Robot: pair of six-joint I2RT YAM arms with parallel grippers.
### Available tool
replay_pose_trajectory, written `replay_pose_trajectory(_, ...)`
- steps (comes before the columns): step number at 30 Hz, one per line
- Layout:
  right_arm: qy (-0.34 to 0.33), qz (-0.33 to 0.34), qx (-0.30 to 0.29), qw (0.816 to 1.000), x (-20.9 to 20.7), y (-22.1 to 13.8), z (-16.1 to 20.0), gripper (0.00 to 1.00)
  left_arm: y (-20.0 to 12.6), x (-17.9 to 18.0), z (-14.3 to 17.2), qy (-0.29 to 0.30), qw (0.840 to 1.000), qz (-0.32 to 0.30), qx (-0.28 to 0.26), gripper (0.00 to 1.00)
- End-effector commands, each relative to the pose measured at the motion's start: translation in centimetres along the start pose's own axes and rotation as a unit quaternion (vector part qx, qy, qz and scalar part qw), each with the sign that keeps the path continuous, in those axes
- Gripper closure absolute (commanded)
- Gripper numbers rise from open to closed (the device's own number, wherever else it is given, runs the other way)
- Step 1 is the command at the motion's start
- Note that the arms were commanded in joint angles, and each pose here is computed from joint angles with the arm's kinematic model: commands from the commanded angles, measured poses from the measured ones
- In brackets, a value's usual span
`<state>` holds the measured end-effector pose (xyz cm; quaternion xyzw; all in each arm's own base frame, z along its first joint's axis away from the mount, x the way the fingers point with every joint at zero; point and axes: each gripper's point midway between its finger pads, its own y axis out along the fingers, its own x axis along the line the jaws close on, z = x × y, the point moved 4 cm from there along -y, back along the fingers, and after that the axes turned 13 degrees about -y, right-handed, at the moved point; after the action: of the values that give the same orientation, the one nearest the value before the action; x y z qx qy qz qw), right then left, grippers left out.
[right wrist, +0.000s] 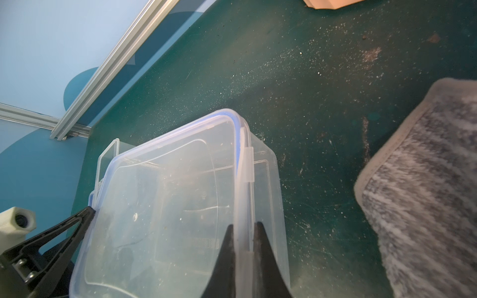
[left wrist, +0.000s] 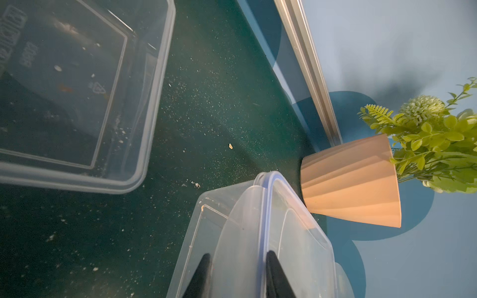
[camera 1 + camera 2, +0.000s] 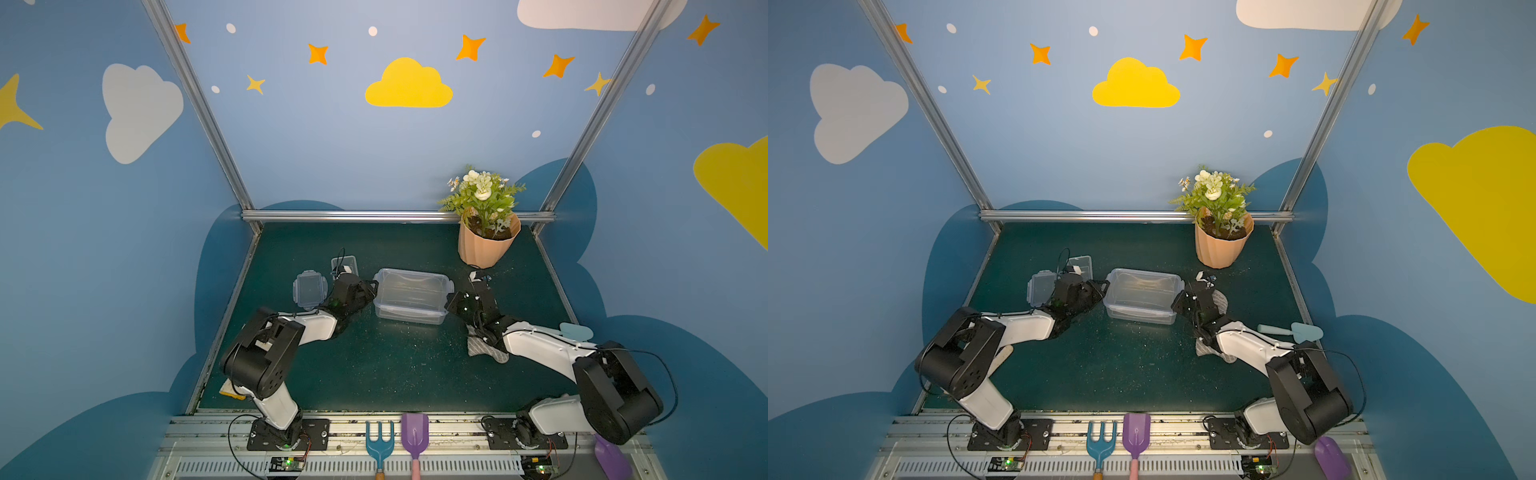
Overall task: Wipe the insides of the lunch boxes
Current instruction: Open the fastener of the lunch box.
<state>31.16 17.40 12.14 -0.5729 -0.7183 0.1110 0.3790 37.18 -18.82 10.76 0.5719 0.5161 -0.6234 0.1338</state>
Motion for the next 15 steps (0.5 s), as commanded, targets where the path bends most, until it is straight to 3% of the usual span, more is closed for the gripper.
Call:
replay_pose_trajectory(1, -0.029, 0.084, 0.179, 0.980, -4.5, -0.8, 8.6, 1.00, -0.8, 6.2, 4.6, 0.019, 0.986, -0.140, 0.089, 0.96)
replay_pose_trajectory(12, -0.036, 0.089, 0.174, 0.980, -4.7, -1.4, 8.2, 1.00, -3.0, 5.7, 4.2, 0.094, 0.966, -0.231, 0.063, 0.96)
replay_pose_trajectory(13, -0.038, 0.090, 0.174, 0.980, -4.7, -1.5, 8.2, 1.00, -3.2, 5.7, 4.3, 0.094, 0.966, -0.233, 0.064, 0.94)
replay_pose_trajectory(15, -0.040, 0.090, 0.172, 0.980, -4.6, -1.5, 8.0, 1.00, -3.5, 5.5, 4.2, 0.094, 0.966, -0.234, 0.064, 0.77)
